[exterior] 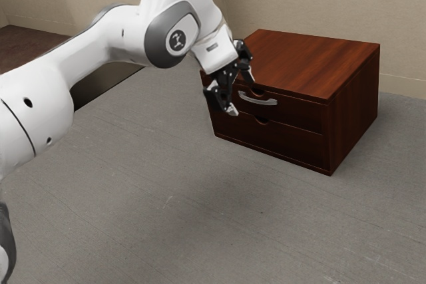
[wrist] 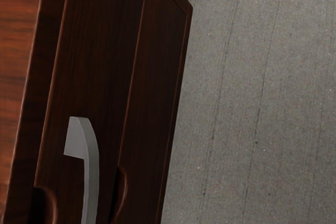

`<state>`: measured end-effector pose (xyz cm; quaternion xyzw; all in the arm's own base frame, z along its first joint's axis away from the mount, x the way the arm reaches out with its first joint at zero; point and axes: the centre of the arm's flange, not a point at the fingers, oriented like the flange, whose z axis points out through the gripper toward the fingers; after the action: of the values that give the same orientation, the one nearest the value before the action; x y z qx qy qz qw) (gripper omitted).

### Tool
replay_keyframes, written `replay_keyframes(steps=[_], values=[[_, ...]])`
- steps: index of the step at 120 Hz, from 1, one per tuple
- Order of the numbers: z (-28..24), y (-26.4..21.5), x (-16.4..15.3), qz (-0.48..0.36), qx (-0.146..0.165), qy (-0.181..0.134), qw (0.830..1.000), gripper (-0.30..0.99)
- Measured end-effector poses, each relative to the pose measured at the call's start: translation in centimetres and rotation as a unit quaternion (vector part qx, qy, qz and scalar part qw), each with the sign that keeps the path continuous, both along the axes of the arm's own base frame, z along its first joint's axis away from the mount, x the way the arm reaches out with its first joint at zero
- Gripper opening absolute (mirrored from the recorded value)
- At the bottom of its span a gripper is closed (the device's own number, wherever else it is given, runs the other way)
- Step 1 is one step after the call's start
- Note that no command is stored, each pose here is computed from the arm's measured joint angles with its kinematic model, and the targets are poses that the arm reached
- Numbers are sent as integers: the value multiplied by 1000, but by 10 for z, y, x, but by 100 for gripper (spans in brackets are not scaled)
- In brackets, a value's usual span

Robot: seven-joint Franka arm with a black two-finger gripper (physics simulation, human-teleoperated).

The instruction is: Pull the drawer handle with one arm to open the drawer

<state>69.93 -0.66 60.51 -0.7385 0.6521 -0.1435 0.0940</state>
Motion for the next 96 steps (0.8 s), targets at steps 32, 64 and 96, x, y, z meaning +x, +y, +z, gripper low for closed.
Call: replay_keyframes(steps=[32, 64, 96], values=[[-6, 6, 9, -10, 5, -9, 1000, 56], [-24, 17, 19, -13, 22, -10, 1000, 42], [-25, 18, 22, -19, 29, -17, 999, 38]])
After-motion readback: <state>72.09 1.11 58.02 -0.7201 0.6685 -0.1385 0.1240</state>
